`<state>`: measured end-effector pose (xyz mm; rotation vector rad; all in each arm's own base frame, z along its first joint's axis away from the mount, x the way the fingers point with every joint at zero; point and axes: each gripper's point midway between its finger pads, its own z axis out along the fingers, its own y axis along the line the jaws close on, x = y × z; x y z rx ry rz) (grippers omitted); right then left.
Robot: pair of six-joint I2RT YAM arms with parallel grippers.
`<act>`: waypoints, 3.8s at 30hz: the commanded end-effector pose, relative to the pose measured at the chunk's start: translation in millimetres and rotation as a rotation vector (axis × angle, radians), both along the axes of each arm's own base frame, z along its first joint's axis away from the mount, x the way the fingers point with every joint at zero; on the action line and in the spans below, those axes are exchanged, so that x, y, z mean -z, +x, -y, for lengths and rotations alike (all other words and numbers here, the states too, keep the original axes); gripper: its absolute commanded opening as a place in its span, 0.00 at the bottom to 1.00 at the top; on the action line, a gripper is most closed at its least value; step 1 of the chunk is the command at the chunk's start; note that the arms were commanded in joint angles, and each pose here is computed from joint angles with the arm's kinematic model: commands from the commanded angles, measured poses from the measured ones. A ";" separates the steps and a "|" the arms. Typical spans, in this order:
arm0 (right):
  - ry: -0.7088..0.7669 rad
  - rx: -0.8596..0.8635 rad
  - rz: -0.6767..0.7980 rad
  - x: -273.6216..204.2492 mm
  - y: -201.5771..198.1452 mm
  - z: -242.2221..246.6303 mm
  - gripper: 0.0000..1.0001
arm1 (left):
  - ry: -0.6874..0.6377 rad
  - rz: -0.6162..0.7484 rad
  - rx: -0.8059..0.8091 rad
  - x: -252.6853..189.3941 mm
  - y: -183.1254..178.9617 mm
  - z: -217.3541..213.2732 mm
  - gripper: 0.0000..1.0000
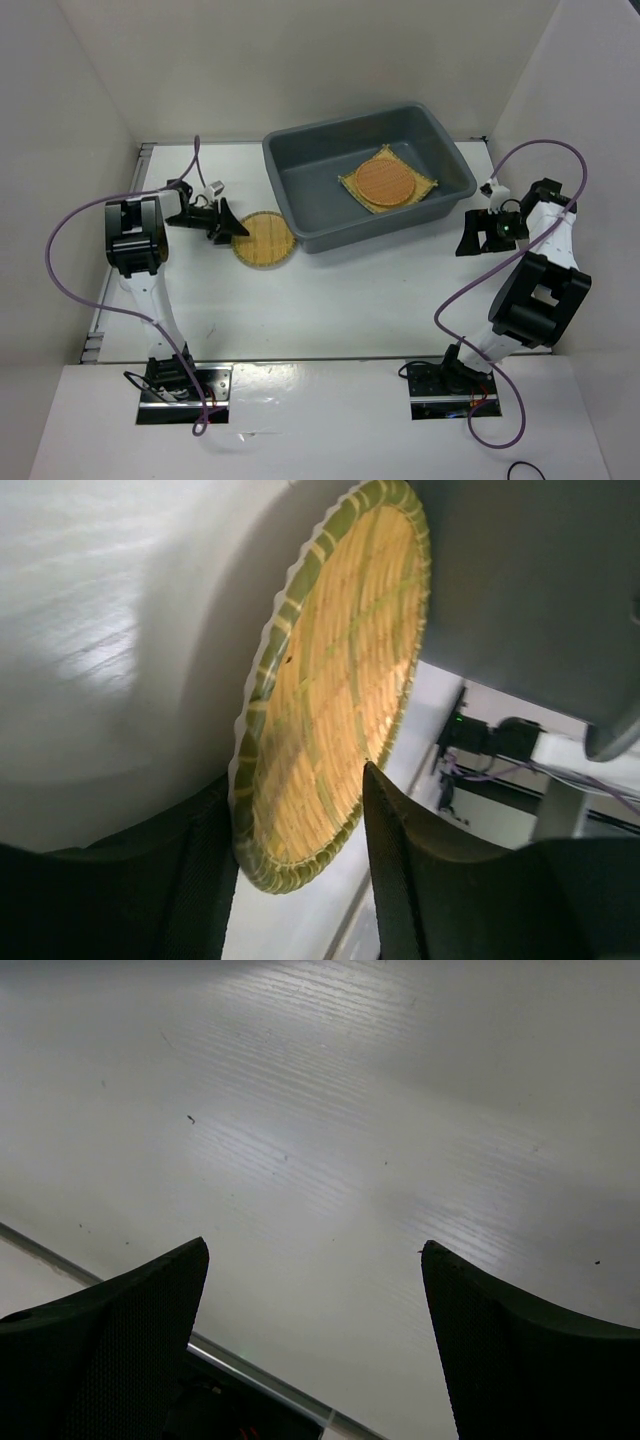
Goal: Place the mixed dishes into the plastic bin
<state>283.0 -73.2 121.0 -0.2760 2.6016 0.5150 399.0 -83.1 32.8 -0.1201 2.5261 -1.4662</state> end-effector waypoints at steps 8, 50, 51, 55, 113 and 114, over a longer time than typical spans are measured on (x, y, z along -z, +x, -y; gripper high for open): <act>-0.032 -0.019 0.022 -6.5 -6.8 -0.7 0.91 | -0.198 0.018 0.060 -7.3 -13.0 16.5 0.44; 0.023 0.056 0.040 3.9 -7.9 -8.9 0.91 | -0.039 0.571 -0.425 -376.8 166.3 75.6 0.00; 0.023 0.056 0.040 6.5 -8.1 -9.1 0.91 | -0.040 0.559 -0.412 -370.9 167.3 83.6 0.00; 0.024 0.087 0.037 10.3 -13.2 -2.6 0.91 | -0.154 0.565 -0.352 -368.3 173.2 135.9 0.00; 0.066 0.112 0.004 21.8 -19.9 11.4 0.91 | -0.129 0.147 -0.227 -118.5 160.0 360.5 1.00; 0.062 0.105 0.007 21.9 -19.8 11.7 0.91 | -0.096 0.173 -0.244 -131.8 162.7 348.9 1.00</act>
